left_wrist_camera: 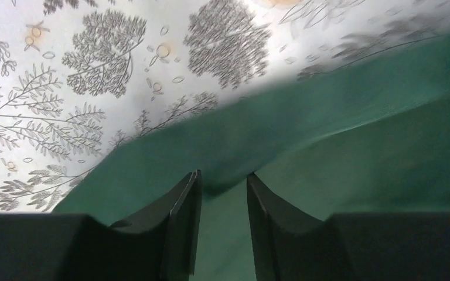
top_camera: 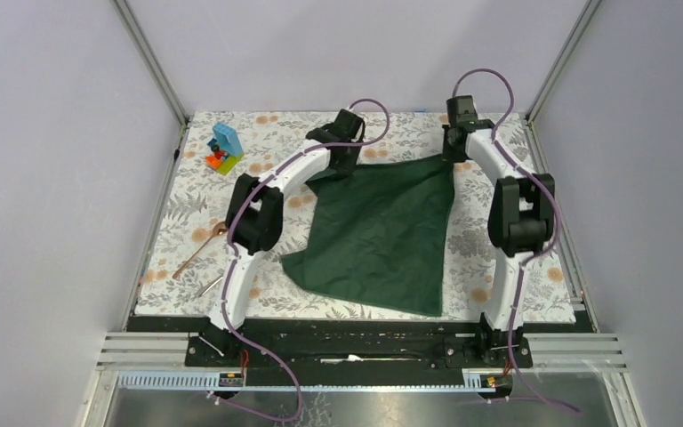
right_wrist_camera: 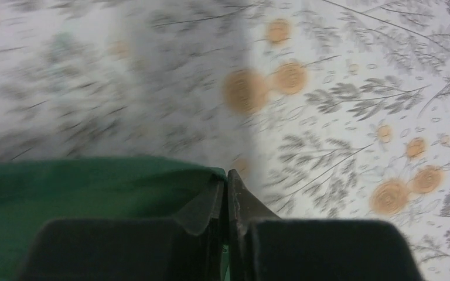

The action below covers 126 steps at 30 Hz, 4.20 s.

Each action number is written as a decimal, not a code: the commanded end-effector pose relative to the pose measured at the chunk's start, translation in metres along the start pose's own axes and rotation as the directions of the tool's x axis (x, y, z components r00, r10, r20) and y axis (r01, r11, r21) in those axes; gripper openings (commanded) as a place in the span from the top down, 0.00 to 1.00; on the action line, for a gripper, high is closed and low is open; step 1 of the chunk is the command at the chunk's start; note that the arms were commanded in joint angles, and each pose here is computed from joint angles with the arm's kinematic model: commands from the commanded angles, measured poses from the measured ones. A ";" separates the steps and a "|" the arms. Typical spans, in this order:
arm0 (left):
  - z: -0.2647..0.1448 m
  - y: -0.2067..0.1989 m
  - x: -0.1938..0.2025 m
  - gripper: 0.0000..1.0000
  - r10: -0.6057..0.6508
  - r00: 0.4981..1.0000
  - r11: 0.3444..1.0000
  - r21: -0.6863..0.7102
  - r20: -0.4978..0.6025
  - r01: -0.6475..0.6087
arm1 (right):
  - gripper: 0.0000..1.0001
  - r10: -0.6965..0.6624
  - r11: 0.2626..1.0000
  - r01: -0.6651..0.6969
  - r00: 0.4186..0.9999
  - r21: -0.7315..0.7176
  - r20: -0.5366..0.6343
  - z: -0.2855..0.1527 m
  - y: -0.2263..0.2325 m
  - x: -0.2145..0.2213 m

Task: Fold the napkin into a case and place the utensils inside
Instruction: Flatten out the crumpled napkin at the center of the board.

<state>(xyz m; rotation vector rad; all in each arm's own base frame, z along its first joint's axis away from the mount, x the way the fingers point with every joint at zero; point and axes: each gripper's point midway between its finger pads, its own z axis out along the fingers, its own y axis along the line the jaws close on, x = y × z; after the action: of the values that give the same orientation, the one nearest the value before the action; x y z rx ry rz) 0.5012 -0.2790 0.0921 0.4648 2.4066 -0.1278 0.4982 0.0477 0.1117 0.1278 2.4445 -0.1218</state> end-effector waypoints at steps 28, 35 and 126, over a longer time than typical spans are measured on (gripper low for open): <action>-0.007 0.023 -0.018 0.44 -0.884 0.466 0.419 0.487 0.029 0.766 | 0.00 0.363 0.787 -0.345 0.929 -0.512 -0.068 -0.122 0.037 0.029; 0.010 0.024 -0.013 0.46 -0.891 0.448 0.429 0.452 0.072 0.782 | 0.00 0.361 0.796 -0.327 0.932 -0.509 -0.035 -0.131 0.032 0.029; -0.163 0.071 0.213 1.00 -0.616 0.775 0.771 -0.093 0.142 0.630 | 0.00 0.131 0.921 -0.205 0.963 -0.330 -0.234 -0.148 0.035 0.181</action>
<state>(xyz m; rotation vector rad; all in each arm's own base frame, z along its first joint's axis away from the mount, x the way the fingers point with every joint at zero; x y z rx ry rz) 0.2788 -0.1210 0.0759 -0.2515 2.4695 -0.2136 0.2770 0.1213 0.1343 0.1432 2.5227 0.5260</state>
